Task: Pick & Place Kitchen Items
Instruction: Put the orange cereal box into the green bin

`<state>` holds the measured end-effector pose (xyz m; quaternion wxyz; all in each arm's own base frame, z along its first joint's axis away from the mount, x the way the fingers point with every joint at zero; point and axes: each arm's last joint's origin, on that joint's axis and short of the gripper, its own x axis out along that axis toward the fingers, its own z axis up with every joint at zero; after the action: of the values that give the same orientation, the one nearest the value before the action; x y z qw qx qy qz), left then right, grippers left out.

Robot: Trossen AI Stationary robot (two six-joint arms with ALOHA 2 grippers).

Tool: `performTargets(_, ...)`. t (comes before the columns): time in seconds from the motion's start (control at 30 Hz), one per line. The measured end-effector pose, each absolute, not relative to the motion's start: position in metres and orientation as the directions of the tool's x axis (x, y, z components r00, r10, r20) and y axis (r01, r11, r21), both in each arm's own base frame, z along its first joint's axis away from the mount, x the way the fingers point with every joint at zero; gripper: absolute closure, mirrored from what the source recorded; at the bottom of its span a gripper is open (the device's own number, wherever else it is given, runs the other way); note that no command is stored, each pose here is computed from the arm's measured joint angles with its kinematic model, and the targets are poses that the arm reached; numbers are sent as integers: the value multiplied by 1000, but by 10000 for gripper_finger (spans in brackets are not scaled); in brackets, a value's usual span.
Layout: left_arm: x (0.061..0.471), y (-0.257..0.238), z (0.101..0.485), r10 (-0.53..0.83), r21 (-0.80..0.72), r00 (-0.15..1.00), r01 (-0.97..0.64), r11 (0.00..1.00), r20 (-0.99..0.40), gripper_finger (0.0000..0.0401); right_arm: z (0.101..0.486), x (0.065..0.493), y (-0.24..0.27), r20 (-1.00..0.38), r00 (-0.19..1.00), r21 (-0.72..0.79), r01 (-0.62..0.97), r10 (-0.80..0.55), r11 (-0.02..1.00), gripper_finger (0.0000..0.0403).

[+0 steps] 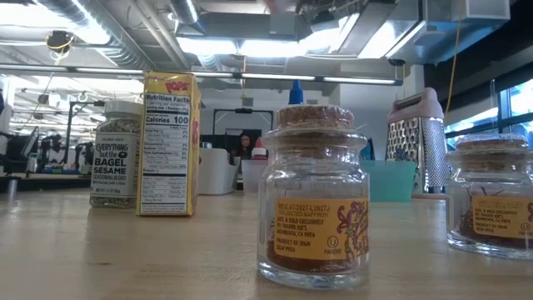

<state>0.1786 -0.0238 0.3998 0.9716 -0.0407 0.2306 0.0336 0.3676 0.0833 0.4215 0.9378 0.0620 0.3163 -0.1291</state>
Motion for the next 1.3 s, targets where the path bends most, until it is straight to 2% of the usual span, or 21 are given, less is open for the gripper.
performTargets(0.13, 170, -22, 401, 48, -61, 887, -85, 995, -460, 146, 436, 335, 80, -633, 720, 11, 374, -284, 927, 325)
performTargets(0.43, 161, -20, 399, 71, -43, 871, -105, 994, -486, 146, 463, 239, 60, -755, 557, -22, 506, -346, 862, 325)
performTargets(0.57, 161, -19, 398, 116, -16, 860, -142, 990, -498, 146, 483, 199, 49, -722, 635, 42, 435, -274, 899, 325)
performTargets(0.7, 160, -18, 397, 137, 18, 853, -147, 989, -504, 146, 499, 142, 31, -646, 715, 68, 405, -270, 912, 325)
performTargets(0.77, 160, -18, 397, 140, 29, 851, -146, 989, -507, 146, 505, 110, 20, -586, 759, 129, 431, -282, 893, 325)
performTargets(0.9, 159, -17, 396, 174, 50, 841, -174, 984, -512, 146, 491, 55, 2, -536, 788, 208, 471, -302, 858, 325)
performTargets(1.03, 160, -16, 393, 210, 72, 832, -202, 977, -513, 146, 453, 19, -11, -498, 794, 269, 523, -348, 809, 325)
performTargets(1.13, 160, -16, 392, 227, 84, 824, -215, 973, -520, 146, 418, 17, -12, -455, 817, 316, 520, -354, 793, 325)
performTargets(1.3, 163, -15, 390, 258, 103, 807, -241, 965, -531, 146, 370, 41, -5, -324, 886, 338, 436, -332, 834, 325)
